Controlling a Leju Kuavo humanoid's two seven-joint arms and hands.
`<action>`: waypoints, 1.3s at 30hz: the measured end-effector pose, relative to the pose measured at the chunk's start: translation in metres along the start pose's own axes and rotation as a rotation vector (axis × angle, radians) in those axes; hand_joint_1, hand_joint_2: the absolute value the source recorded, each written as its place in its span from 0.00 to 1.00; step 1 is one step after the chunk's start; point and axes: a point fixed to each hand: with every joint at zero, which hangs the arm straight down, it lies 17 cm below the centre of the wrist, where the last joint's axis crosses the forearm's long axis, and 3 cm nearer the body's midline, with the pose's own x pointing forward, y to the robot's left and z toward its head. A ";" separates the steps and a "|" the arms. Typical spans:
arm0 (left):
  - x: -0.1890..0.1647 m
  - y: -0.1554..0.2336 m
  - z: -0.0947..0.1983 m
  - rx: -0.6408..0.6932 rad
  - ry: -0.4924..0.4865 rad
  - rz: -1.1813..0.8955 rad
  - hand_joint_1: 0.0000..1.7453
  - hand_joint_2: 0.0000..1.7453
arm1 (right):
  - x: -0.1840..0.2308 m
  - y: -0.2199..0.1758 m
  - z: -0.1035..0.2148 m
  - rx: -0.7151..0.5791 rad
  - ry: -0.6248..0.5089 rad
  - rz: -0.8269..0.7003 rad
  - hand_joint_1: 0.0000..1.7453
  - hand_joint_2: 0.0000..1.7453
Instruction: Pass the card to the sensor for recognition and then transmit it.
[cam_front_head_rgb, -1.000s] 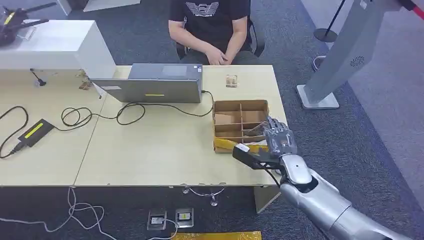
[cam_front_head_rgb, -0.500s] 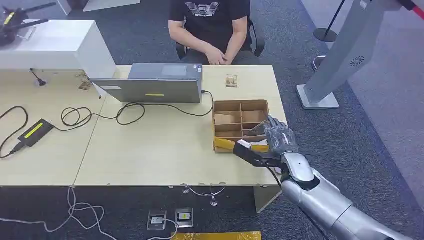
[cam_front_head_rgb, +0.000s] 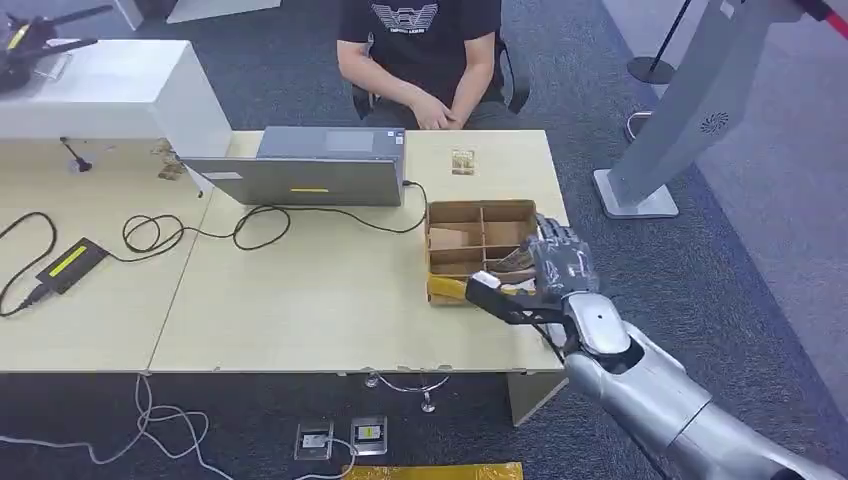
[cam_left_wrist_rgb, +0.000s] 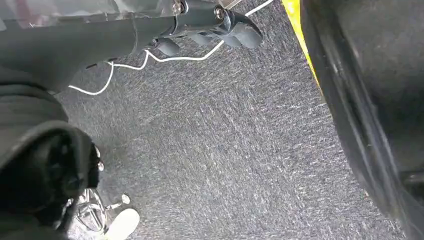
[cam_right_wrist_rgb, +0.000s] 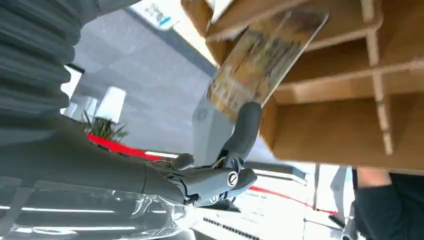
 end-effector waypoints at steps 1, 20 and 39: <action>0.000 0.000 0.000 -0.001 0.000 -0.001 0.00 0.00 | -0.001 -0.005 -0.002 -0.007 0.002 0.003 0.00 1.00; -0.011 0.012 0.005 0.002 0.016 -0.023 0.00 0.00 | -0.008 -0.068 -0.008 -0.140 0.005 0.015 0.00 1.00; -0.008 0.009 0.005 -0.014 0.002 -0.032 0.00 0.00 | -0.003 -0.058 -0.005 -0.090 -0.025 0.002 0.00 1.00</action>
